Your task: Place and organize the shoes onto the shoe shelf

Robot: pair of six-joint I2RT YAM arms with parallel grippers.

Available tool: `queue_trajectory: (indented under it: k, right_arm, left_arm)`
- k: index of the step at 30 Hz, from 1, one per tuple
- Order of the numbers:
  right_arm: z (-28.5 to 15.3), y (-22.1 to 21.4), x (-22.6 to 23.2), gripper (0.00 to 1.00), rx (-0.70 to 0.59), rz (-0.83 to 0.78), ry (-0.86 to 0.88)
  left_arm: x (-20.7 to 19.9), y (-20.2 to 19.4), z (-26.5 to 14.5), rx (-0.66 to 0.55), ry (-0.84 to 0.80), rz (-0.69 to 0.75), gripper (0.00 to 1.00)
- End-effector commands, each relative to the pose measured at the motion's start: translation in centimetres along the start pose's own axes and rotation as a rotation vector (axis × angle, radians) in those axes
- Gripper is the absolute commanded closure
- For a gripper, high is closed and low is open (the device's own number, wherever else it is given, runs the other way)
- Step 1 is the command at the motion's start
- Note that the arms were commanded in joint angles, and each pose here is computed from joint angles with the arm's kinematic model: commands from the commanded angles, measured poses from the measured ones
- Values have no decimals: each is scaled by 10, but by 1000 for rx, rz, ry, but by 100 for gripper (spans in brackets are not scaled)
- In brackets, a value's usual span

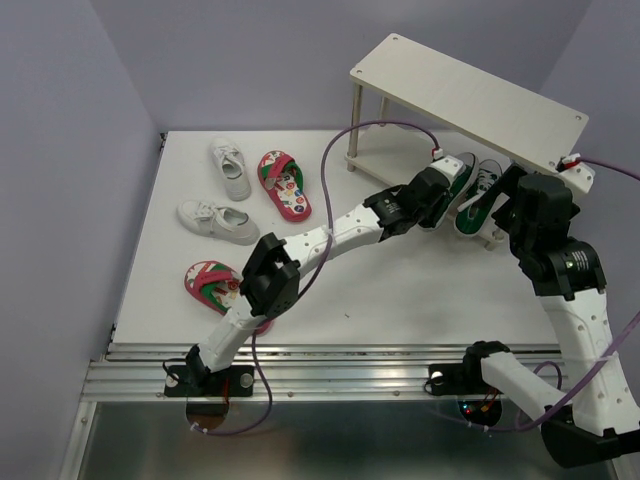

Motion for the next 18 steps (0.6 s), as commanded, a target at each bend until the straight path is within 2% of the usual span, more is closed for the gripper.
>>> queue_trajectory:
  k: [1,5,18]
  right_arm:
    - [-10,16,0,0,-38,22,9]
    - [-11,18,1,0,-28,22,6]
    - [-13,23,4,0,-20,25,19]
  left_arm:
    - [-13,76,-21,-329,-36,-53,100]
    - [-15,82,-14,-387,-30,-68,100]
    - [-18,78,14,-457,-62,-95,100]
Point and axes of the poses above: each gripper's point midway between its finger pads, its own z axis out along the fingers, its own x axis along the line the jaws close on, y = z × x, the point moved 10 cm from there along -z, back along the fingers, and after that the axes turned 3 degrees about -z, right-handed, at the moved point
